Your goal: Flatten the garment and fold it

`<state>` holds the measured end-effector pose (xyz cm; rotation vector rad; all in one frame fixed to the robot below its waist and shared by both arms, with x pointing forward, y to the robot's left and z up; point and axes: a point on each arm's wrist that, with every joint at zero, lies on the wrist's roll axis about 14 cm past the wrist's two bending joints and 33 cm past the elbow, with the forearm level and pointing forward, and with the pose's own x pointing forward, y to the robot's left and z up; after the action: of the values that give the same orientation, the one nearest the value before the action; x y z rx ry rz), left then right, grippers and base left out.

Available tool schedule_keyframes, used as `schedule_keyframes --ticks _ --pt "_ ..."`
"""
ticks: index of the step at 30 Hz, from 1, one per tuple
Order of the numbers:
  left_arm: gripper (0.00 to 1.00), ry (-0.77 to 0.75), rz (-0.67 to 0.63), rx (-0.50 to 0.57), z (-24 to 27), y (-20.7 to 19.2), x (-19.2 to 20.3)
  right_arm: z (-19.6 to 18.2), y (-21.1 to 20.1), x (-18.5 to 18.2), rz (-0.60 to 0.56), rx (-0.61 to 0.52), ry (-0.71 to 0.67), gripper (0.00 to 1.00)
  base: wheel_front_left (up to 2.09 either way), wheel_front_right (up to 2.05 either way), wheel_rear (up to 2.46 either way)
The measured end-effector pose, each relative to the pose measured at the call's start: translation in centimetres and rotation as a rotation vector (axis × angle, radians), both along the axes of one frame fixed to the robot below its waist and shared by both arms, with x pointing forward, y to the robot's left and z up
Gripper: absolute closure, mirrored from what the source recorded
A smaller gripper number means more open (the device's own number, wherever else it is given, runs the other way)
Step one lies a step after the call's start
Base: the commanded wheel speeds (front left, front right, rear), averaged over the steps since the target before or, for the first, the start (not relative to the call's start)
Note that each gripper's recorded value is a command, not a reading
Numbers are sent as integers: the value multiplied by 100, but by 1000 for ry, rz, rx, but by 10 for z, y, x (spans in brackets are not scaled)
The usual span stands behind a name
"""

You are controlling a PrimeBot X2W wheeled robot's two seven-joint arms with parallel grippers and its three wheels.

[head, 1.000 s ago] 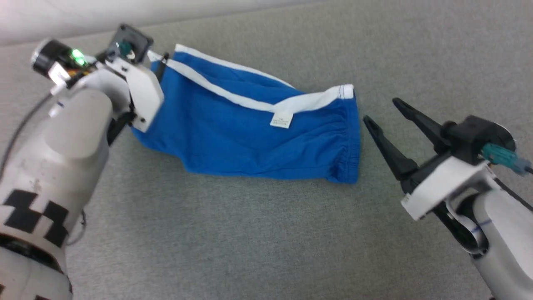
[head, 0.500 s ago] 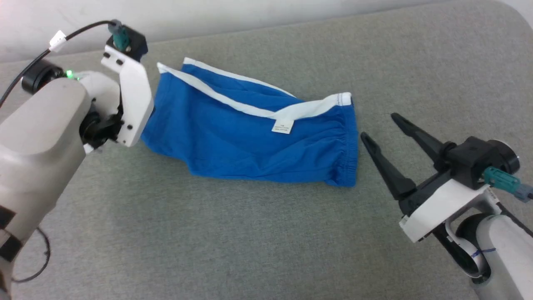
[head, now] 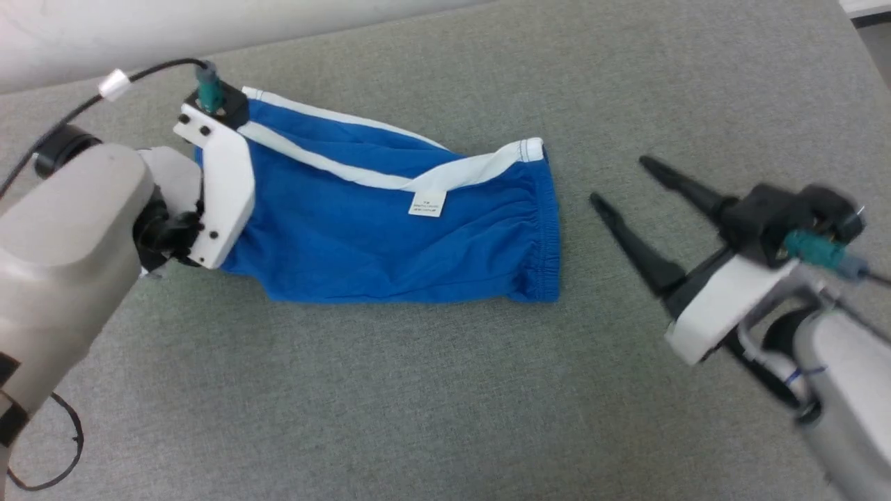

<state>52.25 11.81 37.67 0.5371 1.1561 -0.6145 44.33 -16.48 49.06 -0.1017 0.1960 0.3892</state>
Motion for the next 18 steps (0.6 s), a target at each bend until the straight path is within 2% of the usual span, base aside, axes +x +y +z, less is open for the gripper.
schedule_keyframes --ticks 3,7,10,14,18 --pt "100 -15 -36 -8 4 -8 -3 11 -8 7 27 -82 11 0 0 0 0" --pt "100 -52 -45 -22 15 -9 -6 19 -5 9 95 -175 119 0 0 0 0" --pt "100 -76 -42 -45 24 -9 -9 24 2 11 131 -196 222 0 0 0 0" --pt "100 -104 -34 -73 33 -9 -11 8 14 4 173 -225 406 0 0 0 0" --pt "100 -114 -28 -91 33 -9 -13 -26 24 -8 211 -275 572 0 0 0 0"
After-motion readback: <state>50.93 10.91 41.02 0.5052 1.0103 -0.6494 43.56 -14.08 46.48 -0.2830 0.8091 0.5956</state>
